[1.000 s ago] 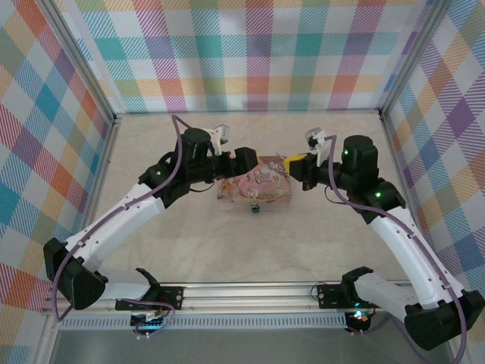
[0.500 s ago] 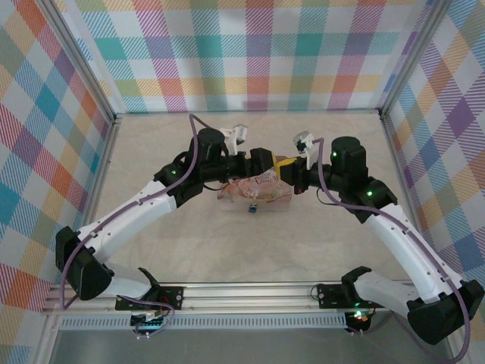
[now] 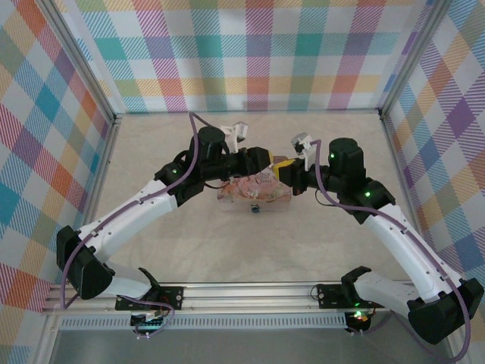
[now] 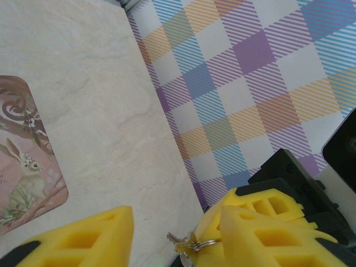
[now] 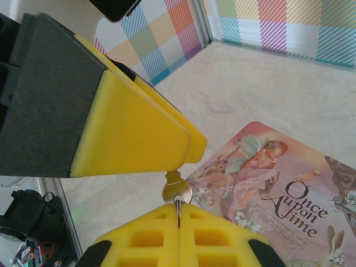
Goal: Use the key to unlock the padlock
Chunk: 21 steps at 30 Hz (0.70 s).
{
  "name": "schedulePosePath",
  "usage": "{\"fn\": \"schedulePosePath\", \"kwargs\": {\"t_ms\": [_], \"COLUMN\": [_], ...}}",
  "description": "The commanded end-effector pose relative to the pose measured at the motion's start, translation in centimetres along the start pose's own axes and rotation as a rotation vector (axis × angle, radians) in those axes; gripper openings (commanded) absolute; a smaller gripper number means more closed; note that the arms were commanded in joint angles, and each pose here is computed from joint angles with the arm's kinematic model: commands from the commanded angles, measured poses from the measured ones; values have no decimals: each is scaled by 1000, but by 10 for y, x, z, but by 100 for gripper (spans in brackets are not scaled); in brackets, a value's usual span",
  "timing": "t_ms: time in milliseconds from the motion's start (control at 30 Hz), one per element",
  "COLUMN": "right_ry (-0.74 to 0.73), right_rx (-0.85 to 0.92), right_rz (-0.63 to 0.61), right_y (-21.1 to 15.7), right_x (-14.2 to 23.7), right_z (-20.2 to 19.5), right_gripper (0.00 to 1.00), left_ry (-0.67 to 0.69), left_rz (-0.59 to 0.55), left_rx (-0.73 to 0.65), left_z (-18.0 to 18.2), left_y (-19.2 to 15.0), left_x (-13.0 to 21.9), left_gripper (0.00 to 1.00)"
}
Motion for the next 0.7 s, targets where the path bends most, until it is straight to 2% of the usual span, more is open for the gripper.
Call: {"fn": "schedulePosePath", "kwargs": {"t_ms": [0, 100, 167, 200, 300, 367, 400, 533, 667], "right_ry": [12, 13, 15, 14, 15, 11, 7, -34, -76], "right_rx": [50, 51, 52, 49, 52, 52, 52, 20, -37], "right_rz": [-28, -27, -26, -23, -25, -27, -28, -43, -46], "right_y": [4, 3, 2, 1, 0, 0, -1, -3, -6], "right_x": [-1, 0, 0, -1, 0, 0, 1, 4, 5], "right_z": [4, 4, 4, 4, 4, 4, 4, -1, -8], "right_gripper": [0, 1, 1, 1, 1, 3, 6, 46, 58], "left_ry": [-44, -43, -53, -55, -58, -57, -57, -24, 39], "left_rz": [-32, -30, -28, -25, -23, -22, -22, -24, -20], "left_rx": [-33, -32, -33, -33, -35, -35, -38, -65, -109], "left_z": [-19, -19, -20, -21, -21, -21, -21, -17, -8], "left_y": [10, 9, 10, 10, 10, 10, 10, 10, 7], "left_x": [8, 8, 7, 6, 5, 4, 4, 8, 12], "left_gripper": [37, 30, 12, 7, 0, 0, 0, 0, 0]}}
Point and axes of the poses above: each hand's point on the last joint's axis, 136 mm out from that joint toward the fingers, its own x axis back along the fingers, its own z axis along the line the jaws close on, y = z × x, the point moved 4 cm from there along x, back along the fingers, and after that the axes turned 5 degrees about -x, right-handed, at the moved point
